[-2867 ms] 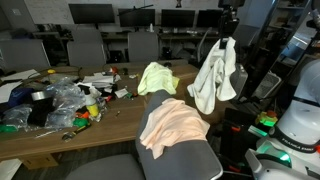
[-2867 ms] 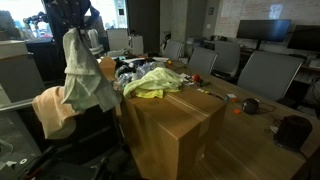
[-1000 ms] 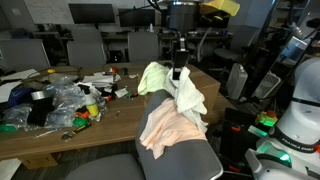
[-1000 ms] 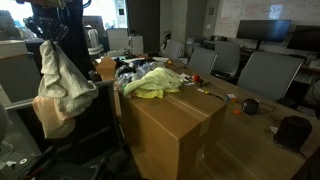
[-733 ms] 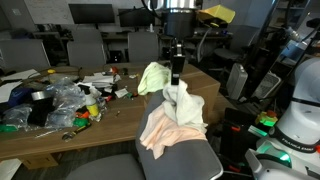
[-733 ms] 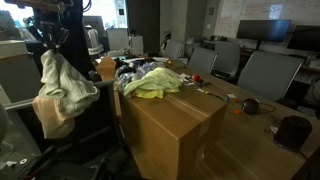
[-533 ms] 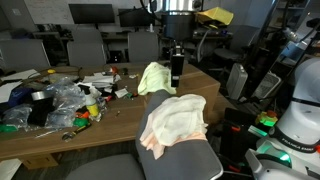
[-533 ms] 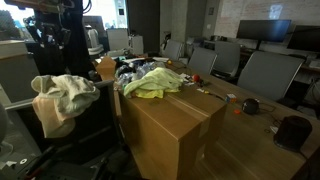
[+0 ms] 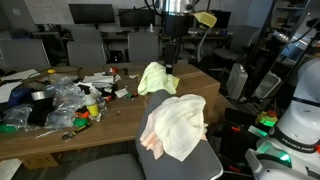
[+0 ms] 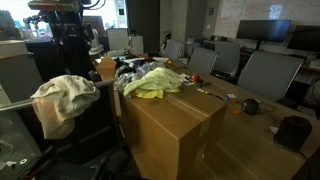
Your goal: Move all the clothes from the box to the backrest of the chair
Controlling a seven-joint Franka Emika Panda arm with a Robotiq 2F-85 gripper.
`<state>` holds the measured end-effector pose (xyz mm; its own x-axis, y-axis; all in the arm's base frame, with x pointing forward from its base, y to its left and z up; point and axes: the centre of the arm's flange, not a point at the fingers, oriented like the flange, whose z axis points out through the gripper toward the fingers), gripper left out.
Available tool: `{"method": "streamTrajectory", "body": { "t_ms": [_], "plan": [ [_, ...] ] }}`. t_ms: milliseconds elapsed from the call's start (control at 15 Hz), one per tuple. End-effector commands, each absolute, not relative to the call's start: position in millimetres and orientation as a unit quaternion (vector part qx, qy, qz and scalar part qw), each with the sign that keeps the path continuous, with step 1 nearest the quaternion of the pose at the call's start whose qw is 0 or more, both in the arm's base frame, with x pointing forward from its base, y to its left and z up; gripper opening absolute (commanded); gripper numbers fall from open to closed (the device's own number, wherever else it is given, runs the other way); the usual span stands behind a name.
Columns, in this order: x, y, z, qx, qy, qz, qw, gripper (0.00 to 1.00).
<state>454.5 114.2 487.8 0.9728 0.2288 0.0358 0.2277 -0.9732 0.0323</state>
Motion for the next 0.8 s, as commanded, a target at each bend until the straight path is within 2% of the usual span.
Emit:
{"method": "streamTrajectory", "body": {
  "t_ms": [0,333,533,733],
  "plan": [
    [501.7,64.5,496.9,0.995,0.036,0.063,0.065,1.00],
    [543.5,21.0,503.6,0.980,-0.060,0.122,0.144,1.00],
    [562.6,22.1,503.2,0.964,-0.101,0.139,0.203,1.00],
    [580.0,32.9,495.9,0.958,-0.115,0.132,0.227,1.00]
  ]
}}
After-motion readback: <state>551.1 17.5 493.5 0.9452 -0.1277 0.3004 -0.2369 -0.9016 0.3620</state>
